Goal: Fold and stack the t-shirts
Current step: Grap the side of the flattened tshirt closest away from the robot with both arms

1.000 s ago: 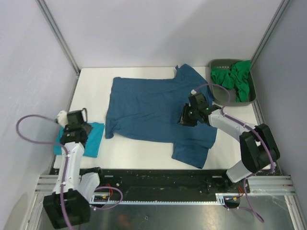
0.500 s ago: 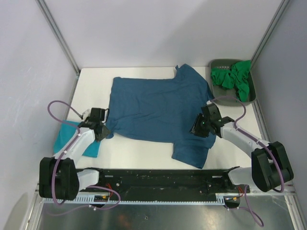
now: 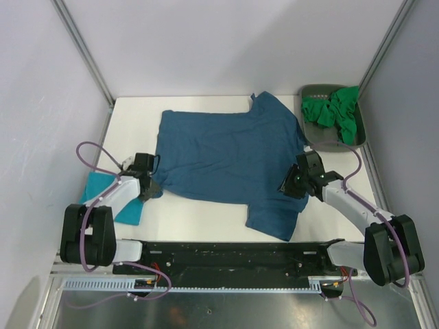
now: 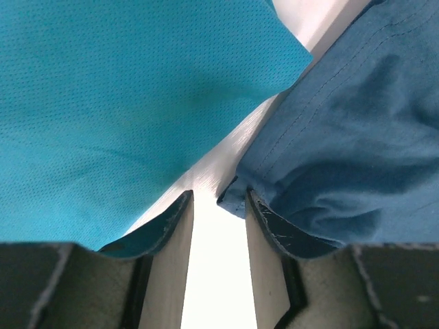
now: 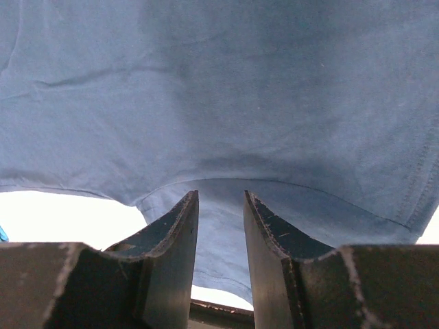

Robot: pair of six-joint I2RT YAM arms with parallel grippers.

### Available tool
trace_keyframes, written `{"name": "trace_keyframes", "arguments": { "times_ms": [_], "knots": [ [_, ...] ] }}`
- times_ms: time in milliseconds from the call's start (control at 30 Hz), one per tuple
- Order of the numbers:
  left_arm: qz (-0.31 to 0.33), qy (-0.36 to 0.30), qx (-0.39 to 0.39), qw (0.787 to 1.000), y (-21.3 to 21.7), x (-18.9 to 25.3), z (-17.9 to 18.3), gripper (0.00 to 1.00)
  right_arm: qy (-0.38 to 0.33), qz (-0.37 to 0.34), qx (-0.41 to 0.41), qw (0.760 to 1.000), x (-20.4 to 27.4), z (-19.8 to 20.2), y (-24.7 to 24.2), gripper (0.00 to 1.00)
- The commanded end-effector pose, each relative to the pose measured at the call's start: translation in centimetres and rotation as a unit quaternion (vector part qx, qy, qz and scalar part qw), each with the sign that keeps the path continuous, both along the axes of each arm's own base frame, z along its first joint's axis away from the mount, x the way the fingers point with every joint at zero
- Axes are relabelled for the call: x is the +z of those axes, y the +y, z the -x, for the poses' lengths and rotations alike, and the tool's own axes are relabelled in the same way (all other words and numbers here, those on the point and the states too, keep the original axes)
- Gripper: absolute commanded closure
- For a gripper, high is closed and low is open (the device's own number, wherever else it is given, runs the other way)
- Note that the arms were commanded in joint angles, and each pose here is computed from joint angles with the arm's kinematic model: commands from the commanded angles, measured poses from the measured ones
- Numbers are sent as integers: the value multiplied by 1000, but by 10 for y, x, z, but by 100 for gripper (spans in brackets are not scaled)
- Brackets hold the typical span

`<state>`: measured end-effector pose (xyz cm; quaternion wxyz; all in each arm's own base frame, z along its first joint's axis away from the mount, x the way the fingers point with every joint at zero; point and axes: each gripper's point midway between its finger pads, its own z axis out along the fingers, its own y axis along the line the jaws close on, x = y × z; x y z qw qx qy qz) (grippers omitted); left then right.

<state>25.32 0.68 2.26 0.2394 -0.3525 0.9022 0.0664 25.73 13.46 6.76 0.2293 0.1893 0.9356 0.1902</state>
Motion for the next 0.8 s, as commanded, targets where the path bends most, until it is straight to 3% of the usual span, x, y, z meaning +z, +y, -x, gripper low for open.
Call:
{"name": "trace_keyframes", "arguments": {
  "times_ms": [0, 167, 400, 767],
  "knots": [
    [4, -25, 8, 1000, -2, 2, -18, 60, -9, 4, -7, 1000, 4, 2, -8, 63],
    [6, -20, 7, 1000, -3, -6, -19, 65, -7, 10, -10, 1000, 4, 4, -12, 63],
    [-3, -55, -6, 998, -2, 15, -32, 97, 10, 28, -47, 998, 0, 14, -33, 66],
    [-32, -154, 0, 988, 18, 87, -40, 100, 85, 37, -157, 983, -27, 55, -81, 71]
  ]
}}
